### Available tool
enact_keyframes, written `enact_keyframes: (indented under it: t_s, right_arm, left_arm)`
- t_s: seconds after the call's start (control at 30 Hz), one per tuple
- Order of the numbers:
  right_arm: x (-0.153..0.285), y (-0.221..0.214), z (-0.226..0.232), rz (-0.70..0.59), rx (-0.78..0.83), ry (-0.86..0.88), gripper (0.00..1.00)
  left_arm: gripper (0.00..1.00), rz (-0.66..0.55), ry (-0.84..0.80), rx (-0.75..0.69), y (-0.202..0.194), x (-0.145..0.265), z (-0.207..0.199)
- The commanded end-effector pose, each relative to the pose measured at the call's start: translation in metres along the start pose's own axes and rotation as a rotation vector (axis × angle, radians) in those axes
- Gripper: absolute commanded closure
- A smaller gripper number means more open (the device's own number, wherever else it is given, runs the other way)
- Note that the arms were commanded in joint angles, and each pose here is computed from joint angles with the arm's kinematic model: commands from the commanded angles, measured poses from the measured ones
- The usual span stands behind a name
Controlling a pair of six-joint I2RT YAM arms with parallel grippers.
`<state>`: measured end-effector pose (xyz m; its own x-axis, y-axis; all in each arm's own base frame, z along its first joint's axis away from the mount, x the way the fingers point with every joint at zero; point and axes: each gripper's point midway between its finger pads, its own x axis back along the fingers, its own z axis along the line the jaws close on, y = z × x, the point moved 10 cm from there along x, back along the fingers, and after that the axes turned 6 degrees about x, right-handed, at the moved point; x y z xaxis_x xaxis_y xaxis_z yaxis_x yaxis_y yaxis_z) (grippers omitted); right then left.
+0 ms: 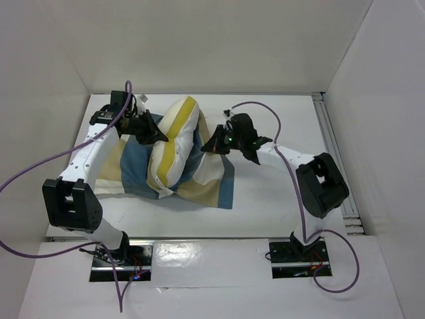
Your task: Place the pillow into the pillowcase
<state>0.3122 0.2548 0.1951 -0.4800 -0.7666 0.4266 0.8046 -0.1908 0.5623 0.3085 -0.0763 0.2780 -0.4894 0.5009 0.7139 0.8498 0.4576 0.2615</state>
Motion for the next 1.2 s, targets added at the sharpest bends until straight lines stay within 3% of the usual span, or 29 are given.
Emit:
enact_keyframes:
  t_s: [0.0, 0.27, 0.43, 0.5, 0.57, 0.63, 0.73, 1.0, 1.17]
  right_arm:
    - [0.053, 0.023, 0.002, -0.074, 0.06, -0.018, 1.0]
    - [0.09, 0.004, -0.059, -0.035, -0.003, -0.244, 1.0]
    - [0.096, 0.018, -0.045, -0.028, 0.024, -0.185, 1.0]
    - [0.108, 0.025, -0.033, -0.087, 0.042, -0.185, 1.0]
    - [0.118, 0.025, -0.031, -0.118, 0.039, -0.253, 1.0]
    - [0.138, 0.025, -0.046, -0.174, -0.001, -0.408, 1.0]
    - [0.156, 0.022, -0.074, -0.197, -0.074, -0.508, 1.0]
    - [0.129, 0.009, -0.095, -0.105, -0.11, -0.615, 0.94]
    - [0.122, 0.003, -0.084, -0.137, -0.089, -0.624, 1.0]
  left_arm:
    - [1.0, -0.133, 0.254, 0.014, 0.021, -0.017, 0.039]
    - [1.0, -0.138, 0.299, 0.031, 0.022, -0.028, 0.043]
    - [1.0, -0.098, 0.369, -0.032, 0.006, -0.055, 0.031]
    - [1.0, -0.061, 0.382, -0.031, -0.002, -0.066, 0.032]
    - [1.0, -0.04, 0.414, -0.033, -0.008, -0.08, 0.036]
    - [1.0, -0.039, 0.426, -0.031, -0.01, -0.086, 0.038]
    - [1.0, -0.017, 0.394, -0.058, -0.017, -0.094, 0.03]
    - [1.0, 0.148, 0.204, -0.171, -0.093, -0.135, -0.046]
    - [1.0, 0.18, 0.18, -0.138, -0.101, -0.149, -0.05]
